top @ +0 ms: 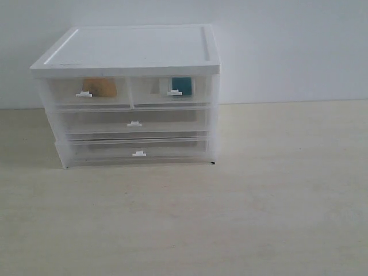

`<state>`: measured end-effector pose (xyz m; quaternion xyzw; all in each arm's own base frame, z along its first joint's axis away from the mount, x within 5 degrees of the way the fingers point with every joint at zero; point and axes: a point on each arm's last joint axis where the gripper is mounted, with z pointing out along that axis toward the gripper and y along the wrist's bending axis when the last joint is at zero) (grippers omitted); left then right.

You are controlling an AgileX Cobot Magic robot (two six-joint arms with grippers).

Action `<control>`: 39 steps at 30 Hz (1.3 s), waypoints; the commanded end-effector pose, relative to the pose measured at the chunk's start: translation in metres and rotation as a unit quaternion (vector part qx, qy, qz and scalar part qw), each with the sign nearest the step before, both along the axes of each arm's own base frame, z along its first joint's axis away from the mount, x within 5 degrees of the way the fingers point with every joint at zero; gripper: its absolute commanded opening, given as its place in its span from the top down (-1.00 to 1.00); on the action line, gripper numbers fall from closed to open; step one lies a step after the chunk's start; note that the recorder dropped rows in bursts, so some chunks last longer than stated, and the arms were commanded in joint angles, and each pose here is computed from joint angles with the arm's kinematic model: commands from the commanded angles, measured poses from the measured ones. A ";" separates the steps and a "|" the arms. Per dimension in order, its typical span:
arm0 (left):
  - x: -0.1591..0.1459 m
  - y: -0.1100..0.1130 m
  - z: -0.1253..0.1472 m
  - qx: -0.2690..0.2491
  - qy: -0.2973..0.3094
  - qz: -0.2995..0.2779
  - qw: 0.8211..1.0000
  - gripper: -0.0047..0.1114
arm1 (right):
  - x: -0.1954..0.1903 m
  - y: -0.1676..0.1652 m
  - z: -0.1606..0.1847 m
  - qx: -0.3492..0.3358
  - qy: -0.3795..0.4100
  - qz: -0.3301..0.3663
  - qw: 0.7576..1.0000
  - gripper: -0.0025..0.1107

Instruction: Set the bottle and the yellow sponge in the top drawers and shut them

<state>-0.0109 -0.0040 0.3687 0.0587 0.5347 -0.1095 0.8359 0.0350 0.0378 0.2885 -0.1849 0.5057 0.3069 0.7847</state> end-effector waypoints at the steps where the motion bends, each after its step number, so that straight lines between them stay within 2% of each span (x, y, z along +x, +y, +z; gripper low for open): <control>1: -0.002 0.000 -0.001 0.000 -0.001 -0.005 1.000 0.85 | 0.002 -0.001 -0.005 -0.013 0.012 -0.012 1.000 0.96; 26: -0.001 -0.001 -0.004 0.005 0.010 -0.007 1.000 0.85 | 0.003 -0.001 -0.007 -0.020 0.024 -0.018 0.999 0.96; 28: 0.000 0.000 -0.004 0.022 0.009 0.007 1.000 0.85 | 0.003 -0.001 -0.007 -0.020 0.024 -0.018 0.999 0.96; 33: 0.009 0.004 -0.016 0.135 0.002 0.091 0.987 0.85 | 0.003 -0.001 -0.007 -0.020 0.024 -0.018 0.999 0.96; 39: 0.029 0.002 -0.045 0.113 0.022 0.091 0.989 0.85 | 0.003 -0.001 -0.007 -0.020 0.024 -0.018 0.999 0.96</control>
